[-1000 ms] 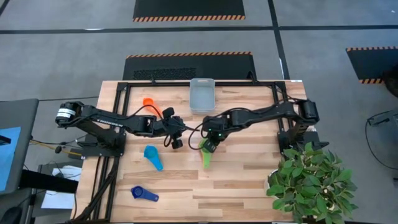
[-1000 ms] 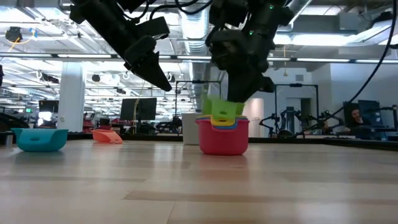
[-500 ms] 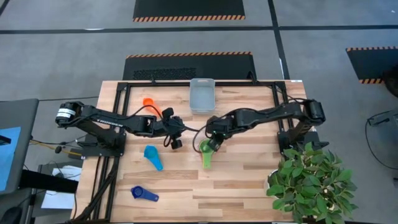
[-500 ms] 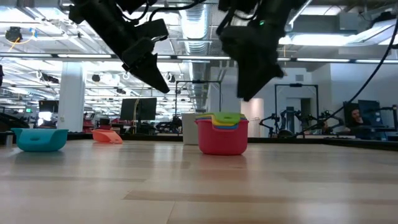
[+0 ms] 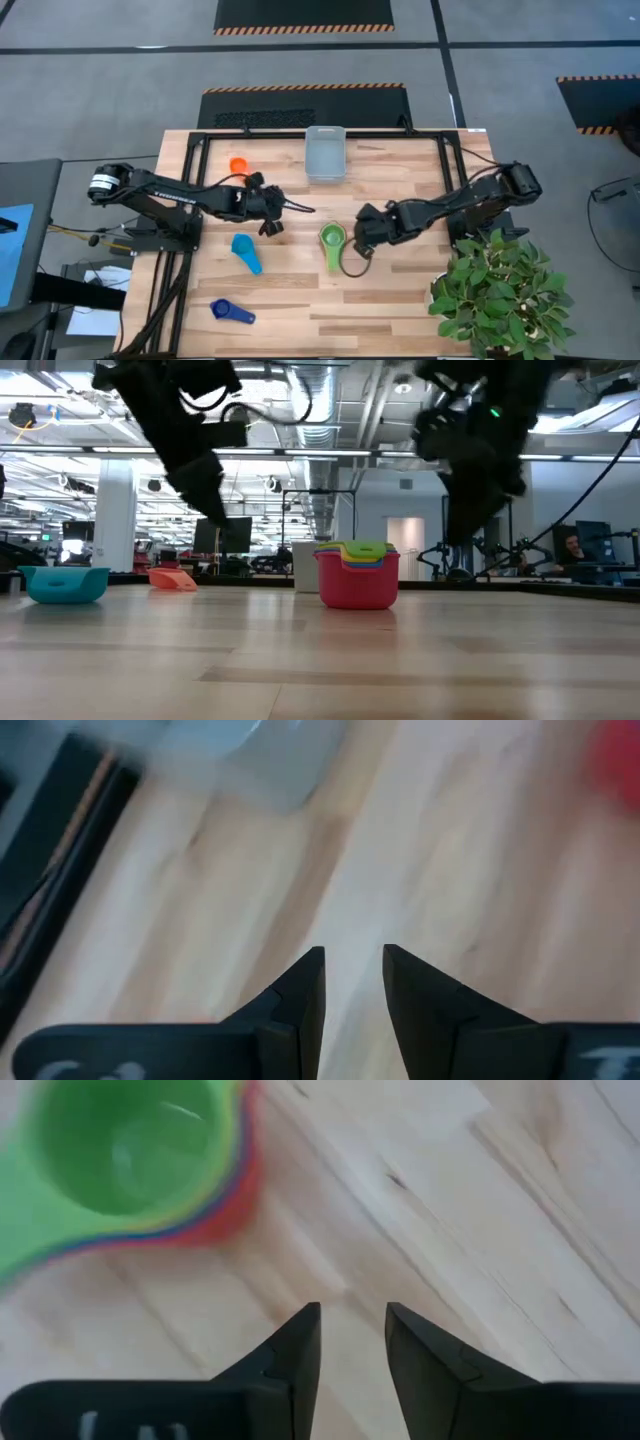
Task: Nest measuring cups in basket
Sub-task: Stack the blue measuring cup on top of the green measuring cup
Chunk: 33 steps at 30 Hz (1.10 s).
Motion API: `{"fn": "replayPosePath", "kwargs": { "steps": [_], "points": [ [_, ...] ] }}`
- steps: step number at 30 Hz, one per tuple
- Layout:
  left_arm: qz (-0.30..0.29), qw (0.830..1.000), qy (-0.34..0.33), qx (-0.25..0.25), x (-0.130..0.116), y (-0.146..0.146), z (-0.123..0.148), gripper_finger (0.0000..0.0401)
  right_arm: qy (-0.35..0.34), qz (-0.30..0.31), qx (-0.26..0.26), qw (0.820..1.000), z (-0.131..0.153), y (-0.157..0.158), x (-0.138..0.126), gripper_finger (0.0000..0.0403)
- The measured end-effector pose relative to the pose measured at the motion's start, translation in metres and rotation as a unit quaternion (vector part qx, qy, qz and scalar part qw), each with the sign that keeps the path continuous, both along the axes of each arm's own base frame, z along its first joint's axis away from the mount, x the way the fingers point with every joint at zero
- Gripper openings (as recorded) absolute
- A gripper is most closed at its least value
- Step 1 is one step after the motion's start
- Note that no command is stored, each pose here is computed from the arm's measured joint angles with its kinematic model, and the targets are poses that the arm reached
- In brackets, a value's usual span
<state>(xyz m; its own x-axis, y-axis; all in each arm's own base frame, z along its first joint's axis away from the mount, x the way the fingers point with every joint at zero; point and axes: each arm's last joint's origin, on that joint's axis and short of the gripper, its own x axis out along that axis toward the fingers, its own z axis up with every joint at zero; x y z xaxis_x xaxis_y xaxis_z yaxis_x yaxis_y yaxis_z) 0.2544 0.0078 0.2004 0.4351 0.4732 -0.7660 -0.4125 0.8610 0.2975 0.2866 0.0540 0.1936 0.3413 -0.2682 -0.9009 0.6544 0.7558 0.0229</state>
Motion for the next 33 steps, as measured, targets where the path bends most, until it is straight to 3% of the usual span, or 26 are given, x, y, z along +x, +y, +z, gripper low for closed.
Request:
{"fn": "replayPosePath", "kwargs": {
  "steps": [6,9,12,17,20,25,33],
  "points": [
    [0.085,0.995,0.038,-0.019,-0.030,-0.019,0.002,0.0093,-0.083,-0.020,0.046,0.995,-0.024,0.022,-0.032,0.0126],
    [0.093,0.995,0.042,-0.019,-0.043,-0.037,0.005,0.0093,-0.131,-0.027,0.039,0.990,-0.030,0.031,-0.043,0.0125],
    [0.097,0.993,0.037,-0.050,-0.053,-0.051,0.009,0.0093,-0.171,-0.035,0.034,0.984,-0.032,0.038,-0.051,0.0129],
    [0.107,0.983,0.030,-0.148,-0.062,-0.069,0.012,0.0093,-0.174,-0.024,0.028,0.984,-0.034,0.045,-0.058,0.0141],
    [0.131,0.972,0.063,-0.184,-0.069,-0.072,0.010,0.0093,-0.164,-0.019,0.022,0.986,-0.039,0.048,-0.058,0.0147],
    [0.186,0.961,0.085,-0.188,-0.077,-0.069,0.010,0.0093,-0.151,-0.018,0.015,0.988,-0.047,0.048,-0.057,0.0154],
    [0.205,0.955,0.090,-0.195,-0.080,-0.072,0.010,0.0093,-0.137,-0.019,0.016,0.990,-0.057,0.052,-0.055,0.0150]
  ]
}}
